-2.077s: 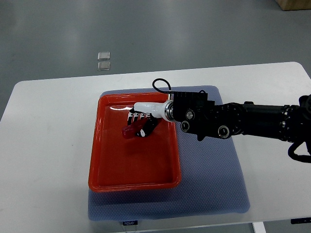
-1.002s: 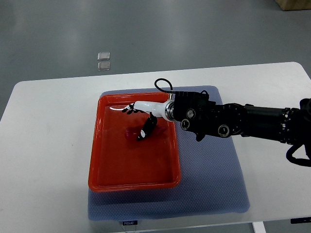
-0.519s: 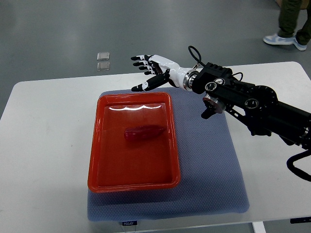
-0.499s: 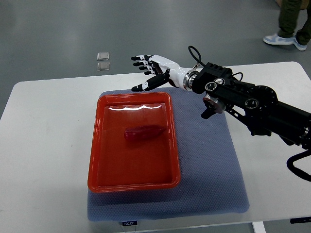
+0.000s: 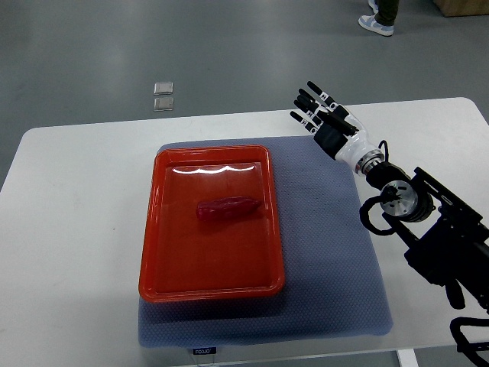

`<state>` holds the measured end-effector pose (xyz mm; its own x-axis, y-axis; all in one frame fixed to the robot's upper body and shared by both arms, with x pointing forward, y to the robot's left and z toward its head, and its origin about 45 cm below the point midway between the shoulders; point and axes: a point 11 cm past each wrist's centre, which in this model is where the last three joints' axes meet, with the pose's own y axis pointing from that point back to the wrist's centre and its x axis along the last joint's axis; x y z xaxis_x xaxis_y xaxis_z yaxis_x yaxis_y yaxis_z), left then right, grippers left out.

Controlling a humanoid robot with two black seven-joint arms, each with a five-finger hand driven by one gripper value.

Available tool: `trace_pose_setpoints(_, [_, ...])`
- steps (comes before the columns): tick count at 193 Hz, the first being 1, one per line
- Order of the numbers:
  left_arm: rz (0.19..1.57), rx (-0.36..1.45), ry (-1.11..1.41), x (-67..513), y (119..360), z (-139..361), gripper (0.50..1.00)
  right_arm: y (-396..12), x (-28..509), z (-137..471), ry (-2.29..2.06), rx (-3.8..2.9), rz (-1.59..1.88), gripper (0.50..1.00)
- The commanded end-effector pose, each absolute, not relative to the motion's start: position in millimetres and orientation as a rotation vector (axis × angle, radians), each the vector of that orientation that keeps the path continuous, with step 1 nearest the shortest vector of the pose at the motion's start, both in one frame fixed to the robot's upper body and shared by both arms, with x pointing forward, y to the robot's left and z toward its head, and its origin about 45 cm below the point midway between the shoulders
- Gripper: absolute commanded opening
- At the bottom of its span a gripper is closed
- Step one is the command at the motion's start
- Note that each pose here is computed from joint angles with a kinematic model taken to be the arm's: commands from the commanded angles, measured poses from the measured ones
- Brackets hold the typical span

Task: Place red pepper on red tray

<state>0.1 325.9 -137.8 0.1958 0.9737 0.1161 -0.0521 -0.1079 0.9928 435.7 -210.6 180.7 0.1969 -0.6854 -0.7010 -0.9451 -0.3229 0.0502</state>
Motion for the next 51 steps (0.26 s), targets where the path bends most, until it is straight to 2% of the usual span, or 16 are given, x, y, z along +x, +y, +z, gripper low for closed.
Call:
trace_pose_setpoints(1, [1.159,1.349,0.975,0.1,326.2,-137.8,1.0,-222.1,433.0,176.1,1.515,-2.008,0.917,0.915])
trace_pose_setpoints(51, [1.159,1.348,0.977,0.1,325.7,-137.8,1.0,-229.3,434.3,173.1,1.528,-1.963,0.932,0.915])
